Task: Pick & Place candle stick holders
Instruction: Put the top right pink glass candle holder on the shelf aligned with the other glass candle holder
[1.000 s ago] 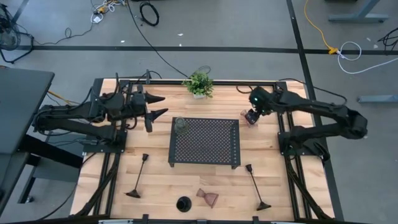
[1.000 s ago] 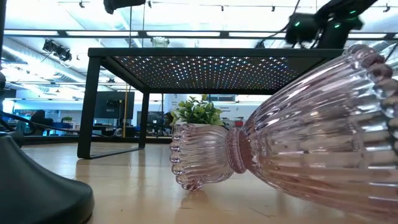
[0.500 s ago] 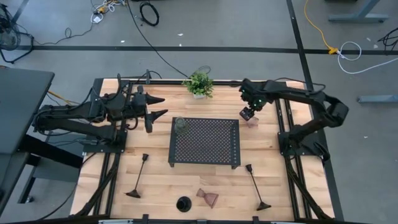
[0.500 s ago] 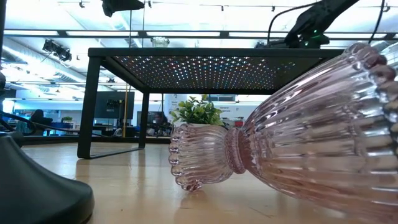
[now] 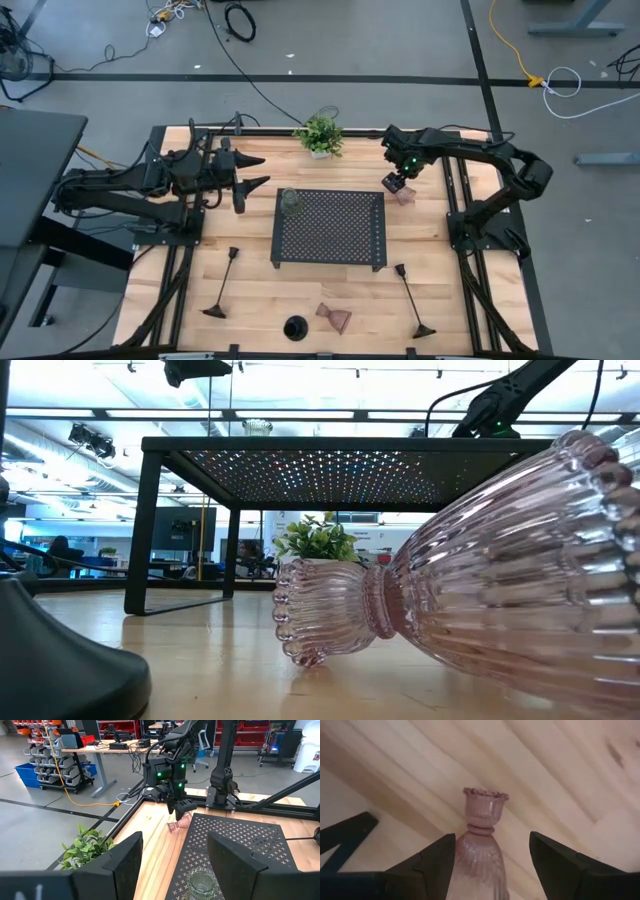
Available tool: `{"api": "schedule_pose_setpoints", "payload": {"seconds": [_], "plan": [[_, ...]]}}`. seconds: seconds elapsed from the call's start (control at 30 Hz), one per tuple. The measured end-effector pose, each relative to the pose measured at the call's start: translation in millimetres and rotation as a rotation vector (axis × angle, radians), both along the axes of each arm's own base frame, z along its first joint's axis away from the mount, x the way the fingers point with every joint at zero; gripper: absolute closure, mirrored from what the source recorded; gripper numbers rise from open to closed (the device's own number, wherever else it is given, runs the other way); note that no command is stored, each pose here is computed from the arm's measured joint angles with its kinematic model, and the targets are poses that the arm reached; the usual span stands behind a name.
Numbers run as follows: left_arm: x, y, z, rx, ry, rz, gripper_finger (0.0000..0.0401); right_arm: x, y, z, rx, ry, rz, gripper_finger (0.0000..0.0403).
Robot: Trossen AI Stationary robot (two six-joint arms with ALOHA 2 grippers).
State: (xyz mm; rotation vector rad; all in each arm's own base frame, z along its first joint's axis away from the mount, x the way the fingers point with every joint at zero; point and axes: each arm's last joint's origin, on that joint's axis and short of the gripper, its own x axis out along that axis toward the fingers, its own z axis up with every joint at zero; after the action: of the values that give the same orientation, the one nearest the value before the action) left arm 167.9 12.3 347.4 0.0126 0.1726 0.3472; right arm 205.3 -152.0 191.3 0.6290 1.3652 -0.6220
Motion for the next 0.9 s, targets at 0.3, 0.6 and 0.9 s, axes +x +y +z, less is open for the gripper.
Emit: {"api": "schedule_pose_setpoints", "payload": {"seconds": [0.3,0.6,0.9], "plan": [[-0.2,0.0,-0.9,0.0,0.01,0.0,0.0176,6.0,-3.7,-16.6,0.046,0.034,0.001,0.0149],[-0.2,0.0,-1.2,-0.001,0.012,0.0,0.0176,15.2,-8.7,-43.0,0.122,0.055,0.038,0.0149],[-0.5,-0.1,-2.8,-0.002,0.029,0.0,0.0176,17.9,-8.5,-48.4,0.097,0.082,0.067,0.0149]]}}
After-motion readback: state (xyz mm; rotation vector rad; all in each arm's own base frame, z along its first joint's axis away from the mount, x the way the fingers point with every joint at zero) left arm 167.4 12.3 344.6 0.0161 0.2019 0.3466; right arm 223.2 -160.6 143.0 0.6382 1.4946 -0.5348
